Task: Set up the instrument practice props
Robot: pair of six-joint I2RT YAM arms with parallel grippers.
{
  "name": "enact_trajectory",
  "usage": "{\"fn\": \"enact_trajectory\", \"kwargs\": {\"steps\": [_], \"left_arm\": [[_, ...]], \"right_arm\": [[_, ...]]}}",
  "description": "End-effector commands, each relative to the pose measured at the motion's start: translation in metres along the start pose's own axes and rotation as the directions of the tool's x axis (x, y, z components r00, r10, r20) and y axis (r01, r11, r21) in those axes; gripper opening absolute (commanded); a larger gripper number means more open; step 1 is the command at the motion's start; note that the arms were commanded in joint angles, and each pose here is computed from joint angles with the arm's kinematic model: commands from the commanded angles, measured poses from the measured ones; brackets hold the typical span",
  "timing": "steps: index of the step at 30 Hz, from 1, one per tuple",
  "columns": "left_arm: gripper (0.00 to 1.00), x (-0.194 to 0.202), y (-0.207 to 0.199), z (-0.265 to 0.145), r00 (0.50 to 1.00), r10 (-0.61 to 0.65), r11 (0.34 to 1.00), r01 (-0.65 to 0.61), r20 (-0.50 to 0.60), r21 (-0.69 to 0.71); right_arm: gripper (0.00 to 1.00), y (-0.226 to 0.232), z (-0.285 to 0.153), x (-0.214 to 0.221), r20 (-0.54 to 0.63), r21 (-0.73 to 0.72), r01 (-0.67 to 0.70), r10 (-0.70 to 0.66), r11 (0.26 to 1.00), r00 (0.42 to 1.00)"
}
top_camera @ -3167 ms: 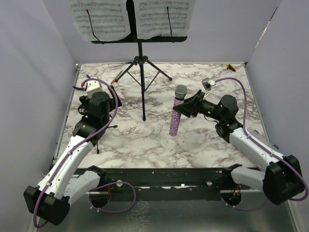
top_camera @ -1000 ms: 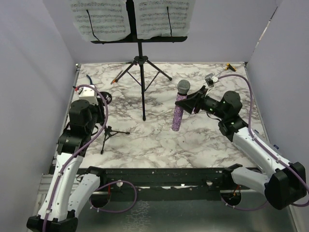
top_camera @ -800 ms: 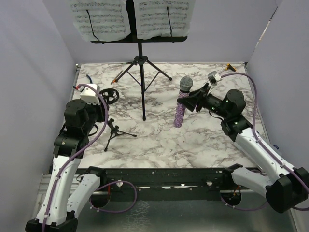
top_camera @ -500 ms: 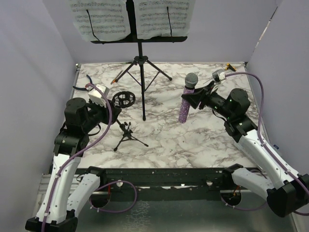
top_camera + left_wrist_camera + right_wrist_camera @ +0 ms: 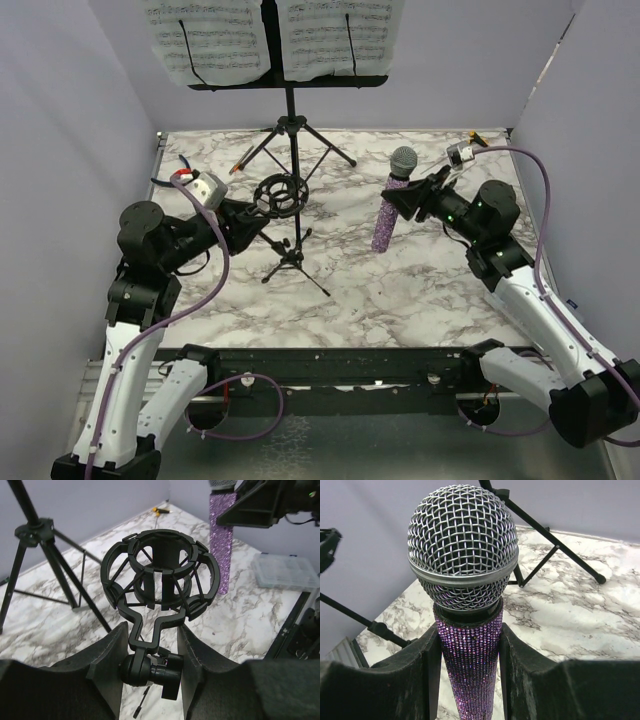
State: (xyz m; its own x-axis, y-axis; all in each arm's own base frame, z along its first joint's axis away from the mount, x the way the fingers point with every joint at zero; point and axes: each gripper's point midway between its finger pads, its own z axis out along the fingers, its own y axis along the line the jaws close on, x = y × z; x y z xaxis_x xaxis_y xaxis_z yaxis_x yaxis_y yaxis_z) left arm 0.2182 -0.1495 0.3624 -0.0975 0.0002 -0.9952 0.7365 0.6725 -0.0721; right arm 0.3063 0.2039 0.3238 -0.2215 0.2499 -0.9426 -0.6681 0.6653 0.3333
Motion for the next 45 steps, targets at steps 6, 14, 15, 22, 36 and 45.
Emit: {"fn": "enact_trajectory", "kwargs": {"steps": [6,14,15,22,36,45], "left_arm": [[0.00,-0.058,-0.020,0.017,0.976,-0.001,0.984,-0.037,0.217,0.172],[0.00,-0.063,-0.019,0.051,0.971,-0.052,0.978,0.002,0.234,0.209],[0.00,-0.062,-0.021,0.058,0.972,-0.054,0.978,0.005,0.229,0.208],[0.00,-0.047,-0.038,0.107,0.990,0.000,0.977,-0.031,0.142,0.212],[0.00,-0.007,-0.041,0.166,0.976,0.218,0.949,-0.211,-0.007,0.233],[0.00,0.019,-0.042,0.185,0.965,0.255,0.937,-0.229,-0.069,0.263]], "right_arm": [[0.00,0.000,-0.006,-0.016,0.048,-0.039,-0.056,0.058,0.998,0.997],[0.00,-0.004,-0.014,-0.029,0.074,0.010,-0.018,0.017,1.000,0.997],[0.00,-0.004,-0.015,-0.031,0.076,0.014,-0.012,0.010,1.000,0.997],[0.00,0.001,-0.026,-0.042,0.098,0.032,0.041,-0.044,0.999,0.994],[0.00,0.017,-0.053,-0.064,0.151,0.049,0.144,-0.150,0.988,0.977],[0.00,0.026,-0.063,-0.073,0.177,0.043,0.175,-0.180,0.984,0.968]]}}
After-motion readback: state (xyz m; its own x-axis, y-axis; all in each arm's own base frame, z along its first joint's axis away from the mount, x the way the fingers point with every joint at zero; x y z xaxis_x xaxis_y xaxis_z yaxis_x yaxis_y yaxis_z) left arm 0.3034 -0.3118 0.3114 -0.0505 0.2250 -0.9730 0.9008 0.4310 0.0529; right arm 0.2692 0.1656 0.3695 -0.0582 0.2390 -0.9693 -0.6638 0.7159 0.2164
